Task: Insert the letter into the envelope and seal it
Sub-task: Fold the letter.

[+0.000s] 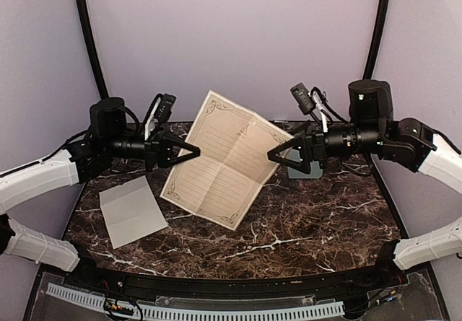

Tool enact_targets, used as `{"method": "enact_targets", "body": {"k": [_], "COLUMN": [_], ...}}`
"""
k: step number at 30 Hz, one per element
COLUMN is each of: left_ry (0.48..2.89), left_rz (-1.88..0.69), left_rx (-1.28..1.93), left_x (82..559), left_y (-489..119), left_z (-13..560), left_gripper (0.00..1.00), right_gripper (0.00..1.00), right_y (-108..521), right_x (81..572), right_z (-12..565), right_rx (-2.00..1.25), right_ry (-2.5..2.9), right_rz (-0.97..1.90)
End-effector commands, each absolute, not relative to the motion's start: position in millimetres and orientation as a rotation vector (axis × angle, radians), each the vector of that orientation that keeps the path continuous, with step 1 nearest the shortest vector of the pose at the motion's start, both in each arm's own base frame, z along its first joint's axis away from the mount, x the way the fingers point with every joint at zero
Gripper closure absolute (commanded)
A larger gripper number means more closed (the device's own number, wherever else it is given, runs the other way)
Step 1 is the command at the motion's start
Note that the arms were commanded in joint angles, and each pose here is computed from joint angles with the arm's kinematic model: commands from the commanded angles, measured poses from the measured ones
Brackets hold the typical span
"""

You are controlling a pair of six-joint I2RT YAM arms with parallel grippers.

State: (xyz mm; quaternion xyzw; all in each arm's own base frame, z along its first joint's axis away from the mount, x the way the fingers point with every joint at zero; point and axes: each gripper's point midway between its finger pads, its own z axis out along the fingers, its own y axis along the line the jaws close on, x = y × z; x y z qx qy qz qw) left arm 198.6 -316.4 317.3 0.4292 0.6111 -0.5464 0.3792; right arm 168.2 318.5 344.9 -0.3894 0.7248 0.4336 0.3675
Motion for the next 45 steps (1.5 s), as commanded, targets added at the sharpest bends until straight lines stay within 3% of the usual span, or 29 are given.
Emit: {"method": "enact_targets", "body": {"k": [1,5,12,29,36,39,41,42,45], "left_ry": [1.391,1.257,1.264,1.292,1.335,1.344,1.344,1.353,1.370], "left_rz": [-1.370,-1.378,-1.415,-1.447,-1.464,-1.484,-1.497,-1.502,-1.506], "left_rx": [0.926,0.897,0.906,0.907,0.929,0.944,0.964,0.971,1.000], "left_x": [213,209,208,207,210,210,208,209,208], "left_y": [-307,-303,-302,-303,-308,-311,-312,-313,-315], "left_z": [383,420,397,381,373,370,369,368,366], "left_gripper": [1.00,1.00,1.00,1.00,1.00,1.00,0.87,0.73,0.54], "right_gripper": [0.08,0.04,0.09,0.68,0.98,1.00,1.00,1.00,1.00], "right_y": [308,307,321,356,355,350,344,340,331], "right_x": [194,193,178,168,173,176,180,181,182], "right_z": [382,381,385,381,387,392,394,395,399], "right_rx": [-0.730,-0.646,-0.684,-0.741,-0.712,-0.684,-0.644,-0.626,-0.594], "right_ry": [1.682,1.590,1.487,1.450,1.434,1.422,1.416,1.414,1.401], "right_rz": [1.113,1.212,1.323,1.349,1.320,1.296,1.273,1.262,1.242]}}
